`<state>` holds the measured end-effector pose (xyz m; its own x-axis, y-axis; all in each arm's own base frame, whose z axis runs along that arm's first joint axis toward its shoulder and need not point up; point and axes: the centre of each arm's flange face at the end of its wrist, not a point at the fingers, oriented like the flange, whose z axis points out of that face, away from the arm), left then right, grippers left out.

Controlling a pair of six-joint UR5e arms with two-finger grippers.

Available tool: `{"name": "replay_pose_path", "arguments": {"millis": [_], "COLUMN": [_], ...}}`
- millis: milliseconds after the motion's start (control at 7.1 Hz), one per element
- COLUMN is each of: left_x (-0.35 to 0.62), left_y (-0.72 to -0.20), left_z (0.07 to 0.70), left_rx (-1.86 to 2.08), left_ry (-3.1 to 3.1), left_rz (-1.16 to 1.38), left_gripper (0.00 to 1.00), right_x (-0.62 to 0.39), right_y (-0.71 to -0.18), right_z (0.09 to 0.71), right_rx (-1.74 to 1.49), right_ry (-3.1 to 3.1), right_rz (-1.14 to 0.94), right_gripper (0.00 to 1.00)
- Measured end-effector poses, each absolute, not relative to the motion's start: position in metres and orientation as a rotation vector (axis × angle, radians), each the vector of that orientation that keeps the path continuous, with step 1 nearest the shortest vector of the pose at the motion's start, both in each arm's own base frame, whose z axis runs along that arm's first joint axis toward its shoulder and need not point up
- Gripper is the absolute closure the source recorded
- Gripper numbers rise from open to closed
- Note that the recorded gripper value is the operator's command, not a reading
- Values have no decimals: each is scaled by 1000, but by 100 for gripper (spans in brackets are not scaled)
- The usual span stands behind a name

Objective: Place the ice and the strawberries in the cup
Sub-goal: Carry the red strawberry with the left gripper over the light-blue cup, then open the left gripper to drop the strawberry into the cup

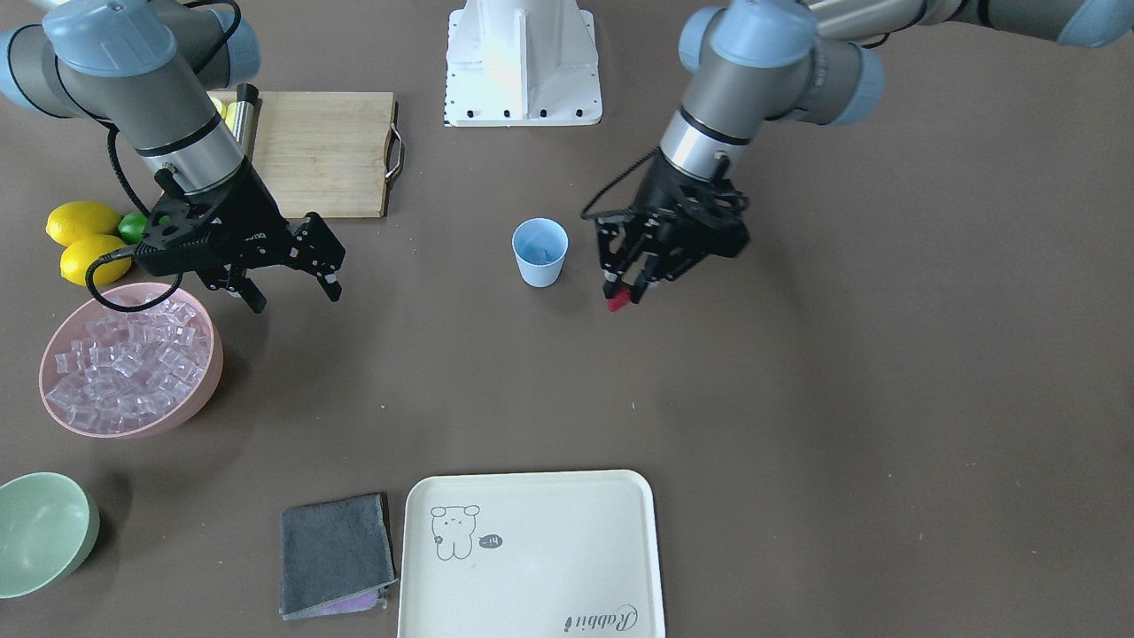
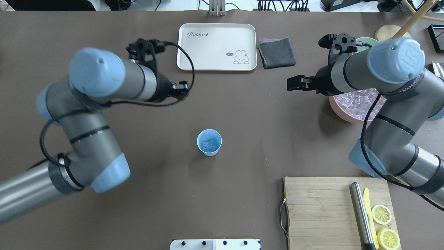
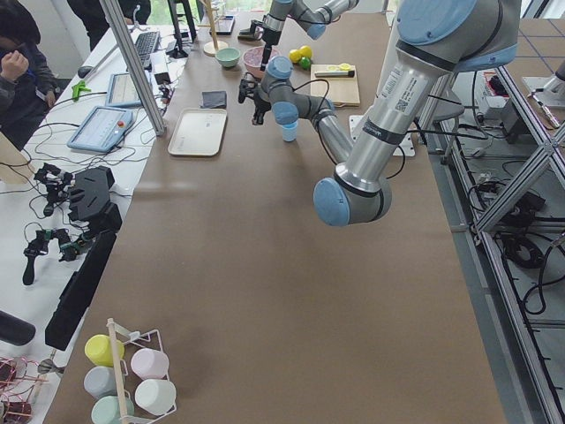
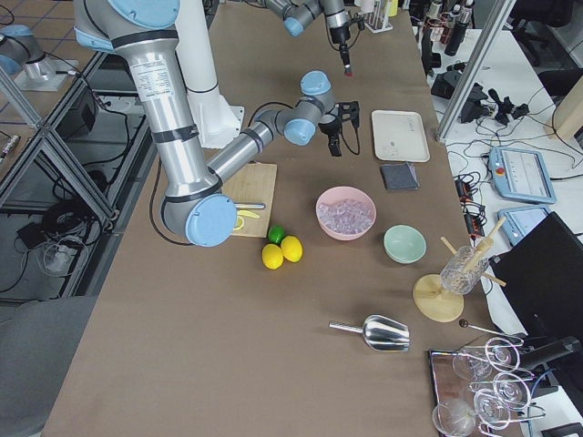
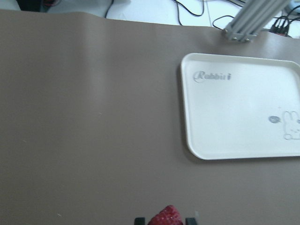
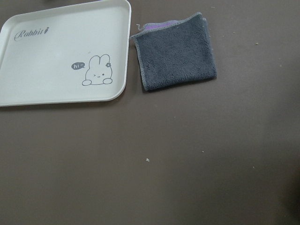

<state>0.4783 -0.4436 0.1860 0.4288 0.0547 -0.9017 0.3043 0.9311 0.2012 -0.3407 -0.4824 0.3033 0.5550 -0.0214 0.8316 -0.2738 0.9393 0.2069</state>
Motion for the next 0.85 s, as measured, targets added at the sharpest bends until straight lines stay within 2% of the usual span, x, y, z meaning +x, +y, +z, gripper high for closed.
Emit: {"name": "replay_pose_path", "arguments": {"millis": [141,423,564,704,845], "left_x": [509,531,536,539,541], "left_y": [-409,-383,-379,-377,-376], "left_z": [173,165,168,170,173], "left_rx": [352,335,331,330,330], "left_ry": [1144,1157,1152,1146,1142], "left_rz": [-161,-157,-154,-153,-153], "left_gripper": [100,100,92,3,2], "right_x": [-337,-334,-334,-333,-332], "right_y": [-485,-486,-487,-487,-488], "right_z": [304,304,305,305,305], "right_rx": [333,334,333,333,334], "right_ry": [-974,-974,-973,-972,-970], "right_rz": [156,158,159,161,162], "right_gripper": [0,0,0,0,0]}}
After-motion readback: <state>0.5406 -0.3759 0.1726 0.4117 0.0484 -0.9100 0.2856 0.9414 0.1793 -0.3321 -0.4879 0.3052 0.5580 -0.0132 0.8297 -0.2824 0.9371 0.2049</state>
